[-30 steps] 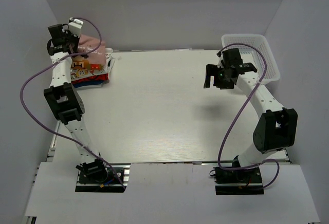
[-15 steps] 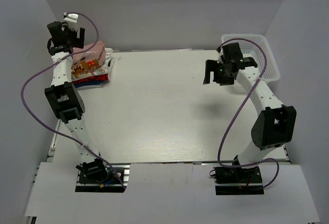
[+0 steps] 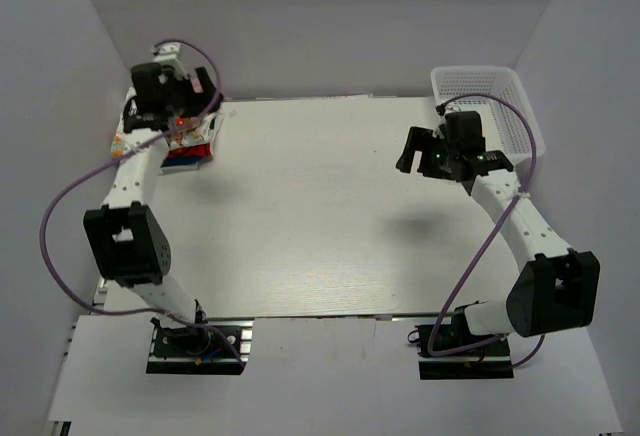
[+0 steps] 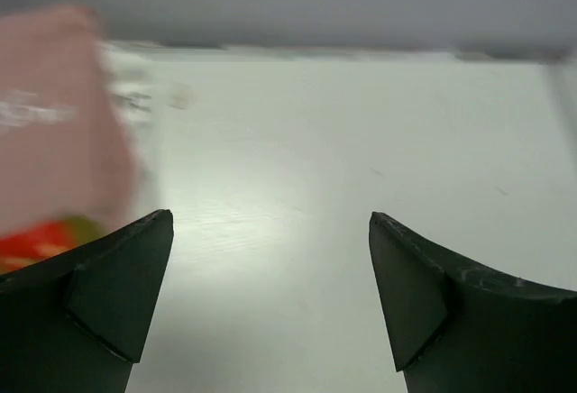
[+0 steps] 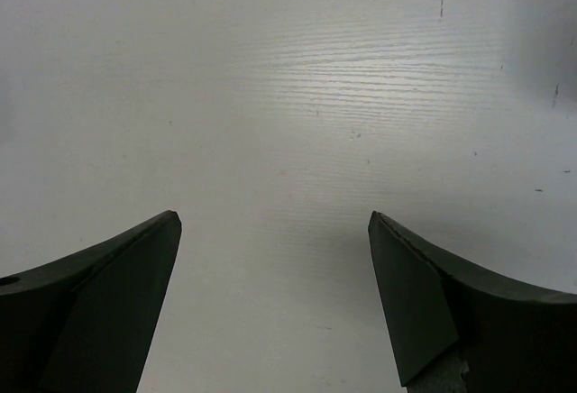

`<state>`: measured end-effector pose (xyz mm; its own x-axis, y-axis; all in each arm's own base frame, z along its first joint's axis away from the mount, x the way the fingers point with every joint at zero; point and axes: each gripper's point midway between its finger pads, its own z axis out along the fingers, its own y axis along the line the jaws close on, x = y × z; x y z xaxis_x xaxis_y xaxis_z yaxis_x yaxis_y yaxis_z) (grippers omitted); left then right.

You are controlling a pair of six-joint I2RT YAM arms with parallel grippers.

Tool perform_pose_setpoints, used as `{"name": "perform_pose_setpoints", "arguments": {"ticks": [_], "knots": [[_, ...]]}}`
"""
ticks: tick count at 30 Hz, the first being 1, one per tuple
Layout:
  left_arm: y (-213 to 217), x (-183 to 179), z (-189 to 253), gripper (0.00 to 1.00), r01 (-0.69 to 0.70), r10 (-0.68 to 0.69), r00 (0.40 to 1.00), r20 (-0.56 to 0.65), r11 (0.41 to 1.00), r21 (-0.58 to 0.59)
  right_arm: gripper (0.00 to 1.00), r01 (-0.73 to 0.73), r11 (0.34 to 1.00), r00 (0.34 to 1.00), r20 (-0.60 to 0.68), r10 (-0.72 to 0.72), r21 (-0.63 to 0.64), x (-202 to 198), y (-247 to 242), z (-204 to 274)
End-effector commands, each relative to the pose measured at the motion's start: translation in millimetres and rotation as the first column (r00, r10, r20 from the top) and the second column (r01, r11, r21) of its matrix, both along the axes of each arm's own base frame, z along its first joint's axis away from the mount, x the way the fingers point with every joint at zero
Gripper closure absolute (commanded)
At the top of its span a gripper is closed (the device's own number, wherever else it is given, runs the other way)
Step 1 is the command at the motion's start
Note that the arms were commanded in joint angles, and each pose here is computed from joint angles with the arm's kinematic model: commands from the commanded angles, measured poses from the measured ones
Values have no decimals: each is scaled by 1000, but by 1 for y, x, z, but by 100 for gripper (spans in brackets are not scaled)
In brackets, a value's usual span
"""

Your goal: Fold and stack the t-shirts

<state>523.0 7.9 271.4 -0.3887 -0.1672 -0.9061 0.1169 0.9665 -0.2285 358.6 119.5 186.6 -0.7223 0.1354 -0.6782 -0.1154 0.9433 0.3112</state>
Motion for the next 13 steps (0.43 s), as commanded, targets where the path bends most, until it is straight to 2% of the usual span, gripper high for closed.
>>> {"name": "perform_pose_setpoints", "arguments": {"ticks": [1,3,4,7,8,9,13], "knots": [[-90,-53,11,1,165,-164,986,18,976,-144,10,43,997,993,111,-50,63,8,0,23],[-114,-74,5,1,191,-193,981,-6,974,-119,10,48,996,991,120,-56,69,1,-2,16],[-109,-89,-1,1,141,-146,988,-46,985,-96,10,52,996,989,138,-63,76,-1,-2,21],[-115,-120,-14,1,149,-155,984,-86,986,-71,10,94,992,984,145,-105,79,-7,-9,19],[-112,-133,0,1,133,-137,989,-49,988,-80,10,103,992,981,157,-114,77,-13,-13,18],[-112,-141,-10,1,116,-122,991,-61,990,-83,10,110,991,978,171,-123,83,-13,-14,22],[-106,-156,0,1,97,-99,995,-25,992,-86,10,67,992,970,224,-90,109,-21,-9,31]]}}
